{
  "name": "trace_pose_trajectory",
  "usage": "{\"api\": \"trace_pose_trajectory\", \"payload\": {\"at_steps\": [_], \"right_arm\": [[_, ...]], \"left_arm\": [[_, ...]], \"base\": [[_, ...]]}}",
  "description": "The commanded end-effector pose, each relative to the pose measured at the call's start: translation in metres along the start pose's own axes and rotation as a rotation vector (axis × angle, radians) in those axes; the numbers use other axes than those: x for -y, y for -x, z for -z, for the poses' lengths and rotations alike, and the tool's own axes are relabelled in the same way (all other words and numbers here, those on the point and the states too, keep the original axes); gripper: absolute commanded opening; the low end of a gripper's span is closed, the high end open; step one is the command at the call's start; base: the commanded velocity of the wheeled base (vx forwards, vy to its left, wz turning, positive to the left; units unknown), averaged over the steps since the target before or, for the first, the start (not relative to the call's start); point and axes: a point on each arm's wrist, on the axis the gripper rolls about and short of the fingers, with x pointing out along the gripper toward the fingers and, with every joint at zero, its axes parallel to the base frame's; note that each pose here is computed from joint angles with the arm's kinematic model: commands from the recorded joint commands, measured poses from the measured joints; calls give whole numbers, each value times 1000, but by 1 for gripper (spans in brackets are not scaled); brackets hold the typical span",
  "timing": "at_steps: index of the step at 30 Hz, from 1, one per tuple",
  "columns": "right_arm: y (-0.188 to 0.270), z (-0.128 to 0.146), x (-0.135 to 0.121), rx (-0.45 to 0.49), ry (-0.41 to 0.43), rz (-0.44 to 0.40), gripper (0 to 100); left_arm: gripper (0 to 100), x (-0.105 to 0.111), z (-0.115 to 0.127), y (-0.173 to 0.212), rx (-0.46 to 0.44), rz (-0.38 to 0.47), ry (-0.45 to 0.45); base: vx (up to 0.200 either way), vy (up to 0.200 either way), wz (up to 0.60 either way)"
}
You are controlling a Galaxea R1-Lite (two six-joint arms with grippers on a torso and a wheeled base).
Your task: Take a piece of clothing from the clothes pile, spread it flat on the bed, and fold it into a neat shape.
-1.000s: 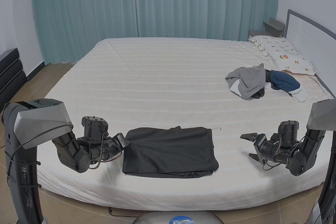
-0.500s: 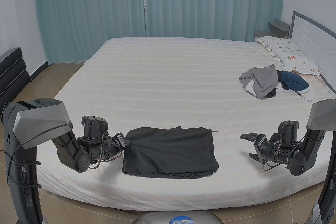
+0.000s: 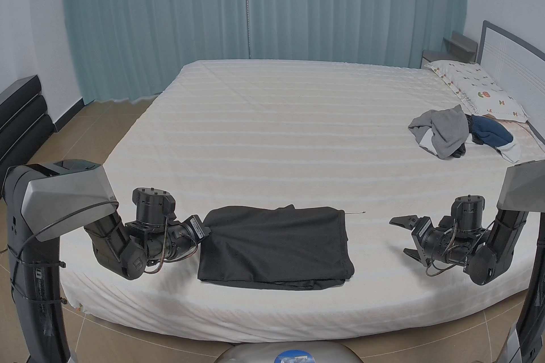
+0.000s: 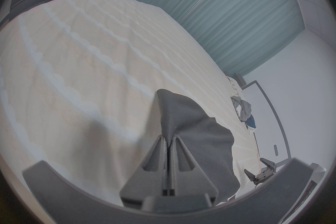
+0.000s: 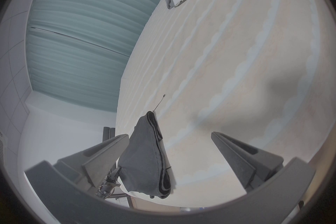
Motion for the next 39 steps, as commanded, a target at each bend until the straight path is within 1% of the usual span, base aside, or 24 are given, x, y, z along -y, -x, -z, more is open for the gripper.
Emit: {"api": "trace_pose_trajectory", "payload": {"at_steps": [1,9,18,19,25,27,30,33,36,37,38,39], "right_arm": [[0,0,-1,-1,2,-2,100],[0,0,-1,0,2,-3,100],[-1,0,0,-1,3,-2,100],[-1,0,0,-1,3,-2,100],[0,1,0,-2,3,-1,100],[0,1,0,-2,3,-1,100],[0,0,0,-1,3,0,100],[-1,-1,-1,6,6,-5,100],[1,-4,-4,19,8,-16,100],[1,-4,-4,19,8,-16,100],[3,-7,-9,31,17,-30,100],[5,-8,-13,40,24,-42,100]], "left_arm": [[0,0,1,0,-3,1,0],[0,1,7,-1,-20,-3,-4],[0,2,6,-1,-18,-1,-5],[100,2,7,0,-20,-1,-5],[100,2,13,3,-29,-21,-12],[100,5,14,3,-3,-41,-21],[100,8,11,5,11,-31,-20],[100,9,4,8,33,-26,-14],[100,11,-10,18,75,-14,-3],[100,11,-10,18,75,-14,-3],[100,15,-20,28,110,1,0],[100,18,-25,34,130,12,1]], "base": [[0,0,0],[0,0,0],[0,0,0],[0,0,0],[0,0,0],[0,0,0],[0,0,0],[0,0,0],[0,0,0],[0,0,0],[0,0,0],[0,0,0]]}}
